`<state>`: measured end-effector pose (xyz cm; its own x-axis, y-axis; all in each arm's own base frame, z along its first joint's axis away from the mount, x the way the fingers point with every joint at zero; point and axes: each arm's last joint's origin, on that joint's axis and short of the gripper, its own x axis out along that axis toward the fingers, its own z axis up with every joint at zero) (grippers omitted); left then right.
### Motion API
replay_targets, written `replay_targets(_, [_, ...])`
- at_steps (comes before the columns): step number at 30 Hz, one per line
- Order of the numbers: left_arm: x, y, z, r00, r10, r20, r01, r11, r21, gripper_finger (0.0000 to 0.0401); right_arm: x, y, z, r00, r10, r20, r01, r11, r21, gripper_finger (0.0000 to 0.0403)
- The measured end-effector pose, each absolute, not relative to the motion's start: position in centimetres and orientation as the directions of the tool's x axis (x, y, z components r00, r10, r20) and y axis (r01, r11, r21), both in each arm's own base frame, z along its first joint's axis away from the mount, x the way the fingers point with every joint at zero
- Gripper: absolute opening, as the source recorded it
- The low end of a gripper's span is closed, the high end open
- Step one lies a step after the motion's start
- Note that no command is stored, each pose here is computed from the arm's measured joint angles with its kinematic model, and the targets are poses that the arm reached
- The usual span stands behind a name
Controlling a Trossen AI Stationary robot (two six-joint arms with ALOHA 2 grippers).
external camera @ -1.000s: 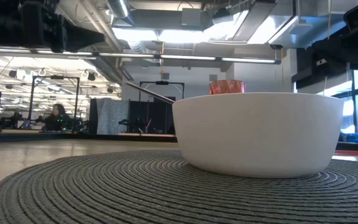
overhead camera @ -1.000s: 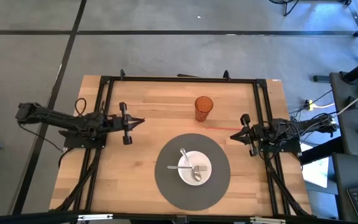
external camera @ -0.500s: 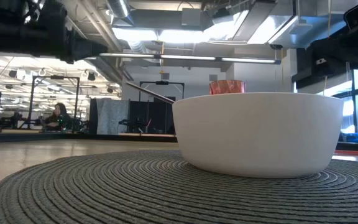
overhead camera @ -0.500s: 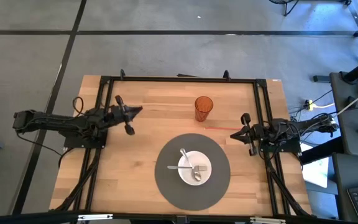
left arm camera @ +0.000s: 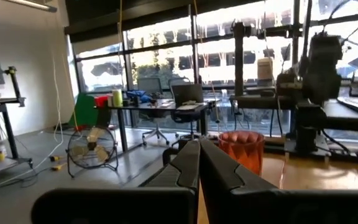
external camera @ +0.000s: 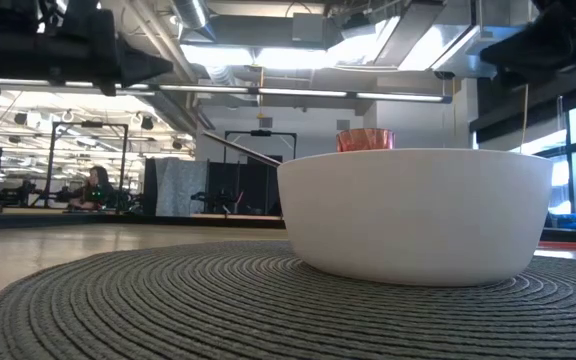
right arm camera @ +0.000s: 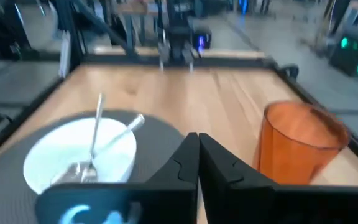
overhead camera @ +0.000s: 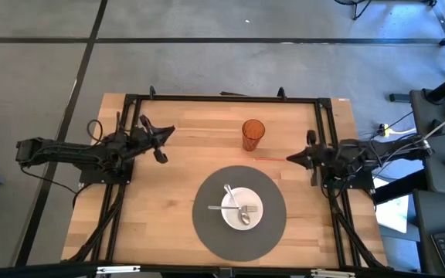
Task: Pick & Place Utensil
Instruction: Put the orange straw into the orange cup
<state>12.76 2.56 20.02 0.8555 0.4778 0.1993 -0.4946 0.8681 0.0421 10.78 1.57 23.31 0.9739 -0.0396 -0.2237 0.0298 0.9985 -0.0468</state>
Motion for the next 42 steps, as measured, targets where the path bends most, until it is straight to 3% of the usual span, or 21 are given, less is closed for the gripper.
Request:
replay_targets(8, [12.8, 2.6, 19.9, 0.850, 0.490, 0.192, -0.506, 0.861, 0.042, 0.0003, 13.1, 1.4, 26.3, 0.932, -0.092, -0.352, 0.068, 0.995, -0.079, 0.0004])
replay_targets(11, [12.8, 2.6, 19.9, 0.850, 0.491, 0.190, -0.506, 0.861, 0.043, 0.0003, 13.7, 1.1, 26.4, 0.873, -0.093, -0.479, 0.079, 0.996, -0.049, 0.0003])
replay_targets(16, [12.8, 2.6, 19.9, 0.850, 0.491, 0.190, -0.506, 0.861, 0.043, 0.0003, 14.4, 0.6, 25.4, 0.745, -0.118, -0.656, 0.137, 0.990, -0.023, 0.0006])
replay_targets(24, [12.8, 2.6, 19.9, 0.851, 0.491, 0.186, -0.507, 0.861, 0.044, 0.0003, 16.5, -0.4, 23.0, 0.619, -0.155, -0.770, 0.130, 0.987, -0.094, 0.0010])
replay_targets(28, [12.8, 2.6, 19.9, 0.848, 0.497, 0.185, -0.513, 0.857, 0.052, 0.0003, 17.9, -1.2, 21.9, 0.569, -0.161, -0.806, 0.113, 0.987, -0.117, 0.0045])
replay_targets(36, [12.8, 2.7, 19.6, 0.835, 0.529, 0.152, -0.543, 0.838, 0.063, 0.0003, 20.3, -3.4, 19.5, 0.426, -0.127, -0.896, 0.114, 0.990, -0.086, 0.0165])
replay_targets(42, [12.8, 2.7, 19.5, 0.830, 0.540, 0.142, -0.552, 0.831, 0.065, 0.0003, 21.1, -5.3, 17.1, 0.317, -0.137, -0.938, 0.144, 0.985, -0.095, 0.0197])
